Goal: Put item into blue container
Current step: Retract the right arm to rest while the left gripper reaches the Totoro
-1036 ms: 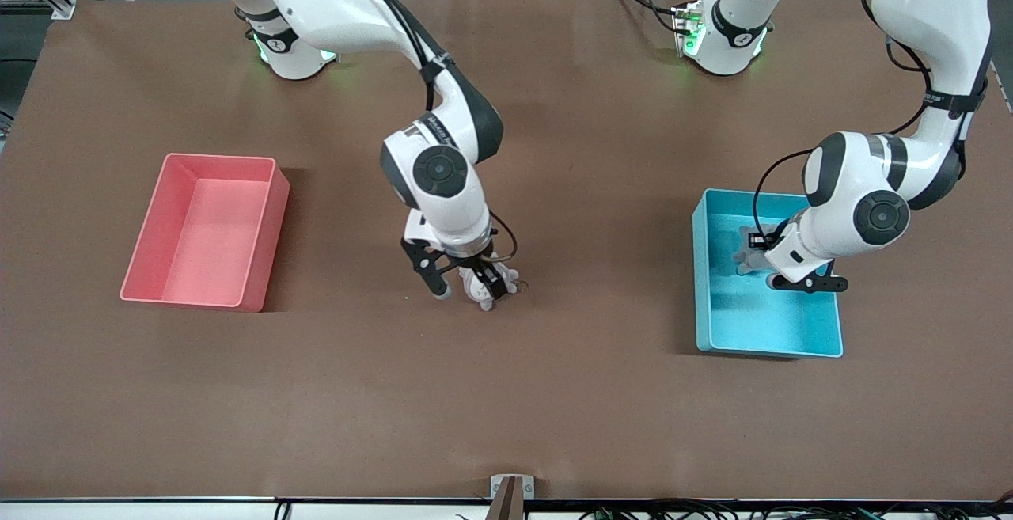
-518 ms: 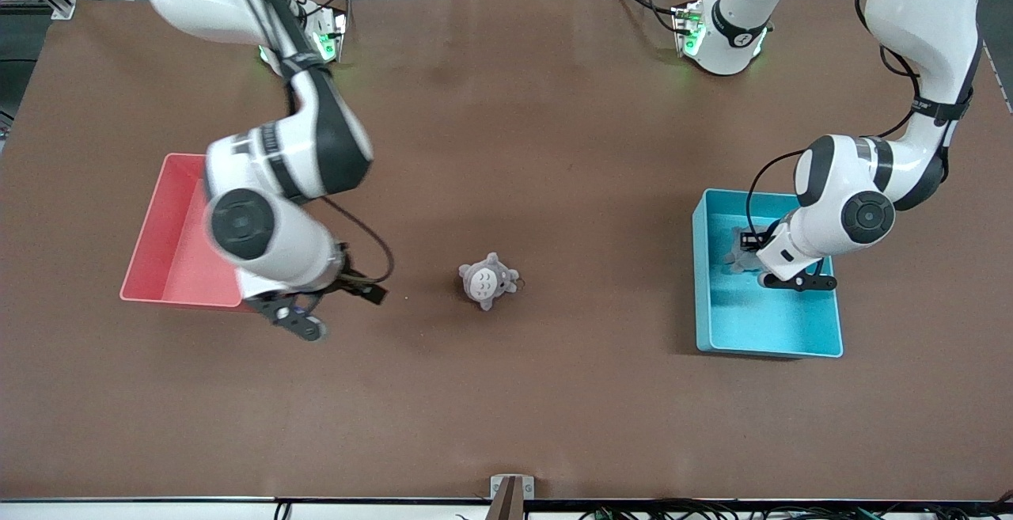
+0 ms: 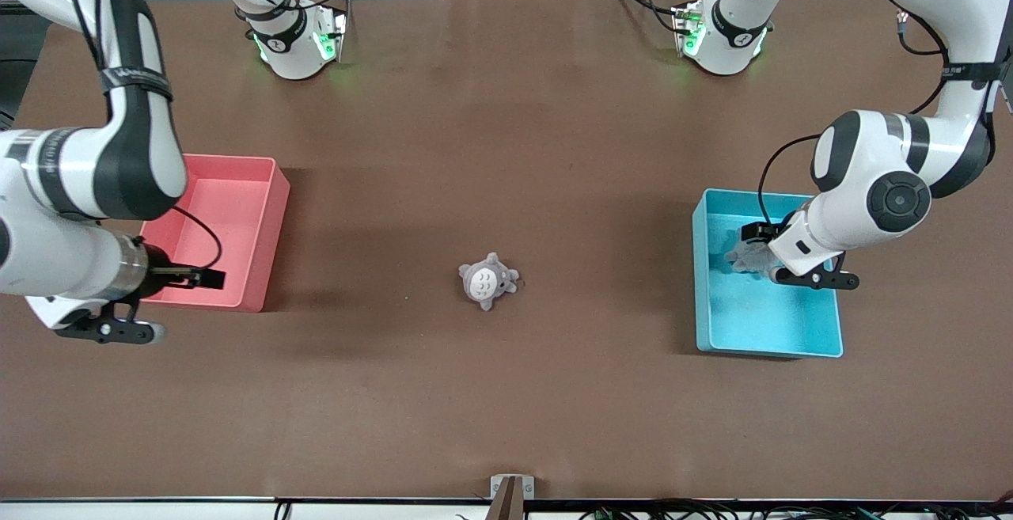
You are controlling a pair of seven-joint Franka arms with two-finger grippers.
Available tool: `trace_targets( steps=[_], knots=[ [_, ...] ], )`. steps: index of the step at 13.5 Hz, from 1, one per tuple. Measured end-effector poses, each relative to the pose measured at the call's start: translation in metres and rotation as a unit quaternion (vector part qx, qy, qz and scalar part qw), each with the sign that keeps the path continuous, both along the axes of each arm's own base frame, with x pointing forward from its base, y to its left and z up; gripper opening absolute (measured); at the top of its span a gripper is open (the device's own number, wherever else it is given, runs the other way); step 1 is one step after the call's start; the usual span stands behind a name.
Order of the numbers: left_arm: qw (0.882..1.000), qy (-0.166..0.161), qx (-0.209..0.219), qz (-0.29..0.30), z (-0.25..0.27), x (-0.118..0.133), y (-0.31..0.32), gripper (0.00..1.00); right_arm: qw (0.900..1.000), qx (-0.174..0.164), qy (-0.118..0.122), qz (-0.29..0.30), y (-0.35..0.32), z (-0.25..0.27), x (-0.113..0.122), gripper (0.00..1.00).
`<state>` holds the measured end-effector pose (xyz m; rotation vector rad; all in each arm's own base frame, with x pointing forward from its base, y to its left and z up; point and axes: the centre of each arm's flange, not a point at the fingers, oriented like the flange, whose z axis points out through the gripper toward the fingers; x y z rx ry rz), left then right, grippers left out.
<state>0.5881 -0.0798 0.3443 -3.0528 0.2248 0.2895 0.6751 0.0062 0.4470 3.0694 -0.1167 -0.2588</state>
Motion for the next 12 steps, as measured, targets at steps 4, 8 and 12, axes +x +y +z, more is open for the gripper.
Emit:
trace_targets(
  steps=[4, 8, 12],
  knots=[
    [1.0, -0.023, -0.012, 0.013, 0.045, -0.003, -0.091, 1.0, 1.0, 0.013, 0.012, 0.001, -0.079, 0.023, -0.016, 1.0],
    [0.996, -0.031, -0.027, 0.078, 0.053, -0.022, -0.196, 1.0, 1.0, 0.015, 0.017, -0.006, -0.093, 0.036, -0.022, 1.0],
    [0.981, -0.018, -0.033, 0.191, 0.031, -0.035, -0.293, 1.0, 1.0, 0.015, 0.008, -0.011, -0.1, 0.045, -0.022, 1.0]
  ],
)
